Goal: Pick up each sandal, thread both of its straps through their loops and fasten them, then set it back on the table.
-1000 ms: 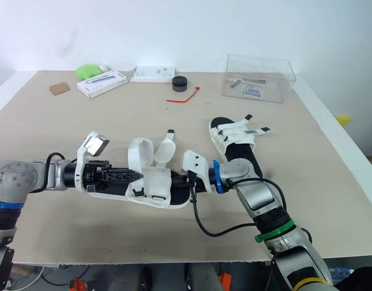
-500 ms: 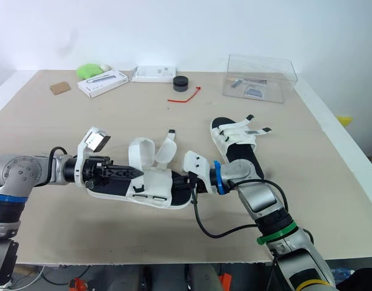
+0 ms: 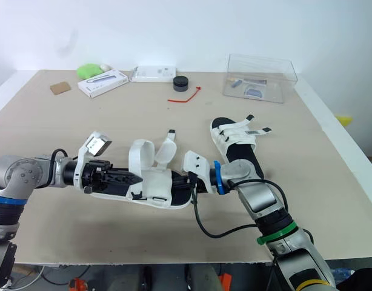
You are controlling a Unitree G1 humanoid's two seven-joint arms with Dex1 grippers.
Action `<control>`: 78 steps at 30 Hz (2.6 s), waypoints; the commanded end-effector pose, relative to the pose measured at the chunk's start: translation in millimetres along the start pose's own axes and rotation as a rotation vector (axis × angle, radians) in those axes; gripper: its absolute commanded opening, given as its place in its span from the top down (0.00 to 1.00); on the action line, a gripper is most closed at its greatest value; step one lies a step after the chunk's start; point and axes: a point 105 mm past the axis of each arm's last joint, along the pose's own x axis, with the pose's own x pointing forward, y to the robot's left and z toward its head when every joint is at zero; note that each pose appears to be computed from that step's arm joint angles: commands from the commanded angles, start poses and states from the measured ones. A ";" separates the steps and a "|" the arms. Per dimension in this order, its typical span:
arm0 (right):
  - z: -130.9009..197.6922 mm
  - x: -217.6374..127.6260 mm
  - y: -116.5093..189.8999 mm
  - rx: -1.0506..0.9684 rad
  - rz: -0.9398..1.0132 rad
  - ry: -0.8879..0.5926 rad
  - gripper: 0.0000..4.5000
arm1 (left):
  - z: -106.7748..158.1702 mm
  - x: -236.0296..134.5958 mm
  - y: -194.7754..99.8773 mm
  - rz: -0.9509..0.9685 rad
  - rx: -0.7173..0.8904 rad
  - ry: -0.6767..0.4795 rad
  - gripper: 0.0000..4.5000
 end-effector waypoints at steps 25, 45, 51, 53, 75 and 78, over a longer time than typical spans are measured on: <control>-0.4 -2.7 0.5 0.003 -0.021 0.008 1.00 | 9.6 6.8 -0.6 -0.013 0.117 0.067 0.99; -2.1 -4.7 -0.1 0.003 -0.018 0.017 1.00 | 6.4 5.5 -6.9 -0.026 0.156 0.098 0.99; -2.2 -4.2 -0.3 0.001 -0.017 0.016 1.00 | 0.2 9.3 -11.1 -0.038 0.166 0.122 0.99; -2.3 -4.0 -0.6 0.000 -0.017 0.016 1.00 | -0.7 10.1 -11.8 -0.042 0.164 0.124 0.99; -3.2 -4.4 -1.1 -0.013 -0.004 0.026 1.00 | -1.5 7.0 -7.3 0.009 0.151 0.069 0.71; -3.6 -4.8 -1.5 -0.013 -0.005 0.028 1.00 | 10.3 4.0 -10.2 0.011 0.178 0.035 0.41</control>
